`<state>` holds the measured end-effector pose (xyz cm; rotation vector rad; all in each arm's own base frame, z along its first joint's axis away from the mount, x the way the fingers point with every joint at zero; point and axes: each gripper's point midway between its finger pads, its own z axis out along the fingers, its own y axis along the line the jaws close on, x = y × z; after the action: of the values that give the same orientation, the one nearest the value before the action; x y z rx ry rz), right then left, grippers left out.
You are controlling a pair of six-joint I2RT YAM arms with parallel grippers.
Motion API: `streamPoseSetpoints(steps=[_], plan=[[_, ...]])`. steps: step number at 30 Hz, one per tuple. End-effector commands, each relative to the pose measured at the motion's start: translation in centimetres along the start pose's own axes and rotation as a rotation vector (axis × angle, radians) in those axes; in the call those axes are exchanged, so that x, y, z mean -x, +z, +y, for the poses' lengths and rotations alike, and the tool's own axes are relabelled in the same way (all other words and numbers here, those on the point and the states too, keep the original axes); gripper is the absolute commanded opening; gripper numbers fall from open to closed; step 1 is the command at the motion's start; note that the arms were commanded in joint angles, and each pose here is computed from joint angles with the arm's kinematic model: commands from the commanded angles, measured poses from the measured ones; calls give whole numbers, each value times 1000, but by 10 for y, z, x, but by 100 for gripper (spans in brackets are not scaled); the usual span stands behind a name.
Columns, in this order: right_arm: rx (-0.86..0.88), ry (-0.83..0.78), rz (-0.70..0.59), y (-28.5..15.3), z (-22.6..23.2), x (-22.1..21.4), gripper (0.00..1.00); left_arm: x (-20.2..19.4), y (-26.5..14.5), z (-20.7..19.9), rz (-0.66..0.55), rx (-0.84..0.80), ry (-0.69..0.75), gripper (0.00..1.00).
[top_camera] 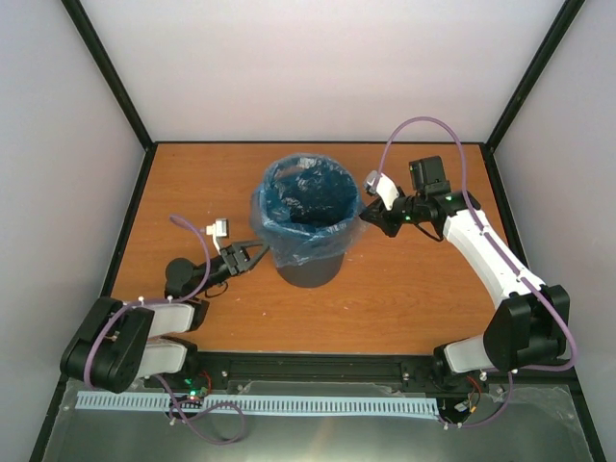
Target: Put the trash bags into the trash bin
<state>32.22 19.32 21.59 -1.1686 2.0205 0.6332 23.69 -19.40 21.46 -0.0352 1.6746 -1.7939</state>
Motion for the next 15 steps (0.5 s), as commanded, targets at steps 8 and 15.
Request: streamPoseSetpoints(steps=[8, 15], plan=[[-26, -15, -8, -2, -4, 12, 12, 34, 40, -25, -23, -99, 134, 16], [-108, 1, 60, 7, -23, -6, 9, 32, 55, 36, -4, 55, 47, 1]])
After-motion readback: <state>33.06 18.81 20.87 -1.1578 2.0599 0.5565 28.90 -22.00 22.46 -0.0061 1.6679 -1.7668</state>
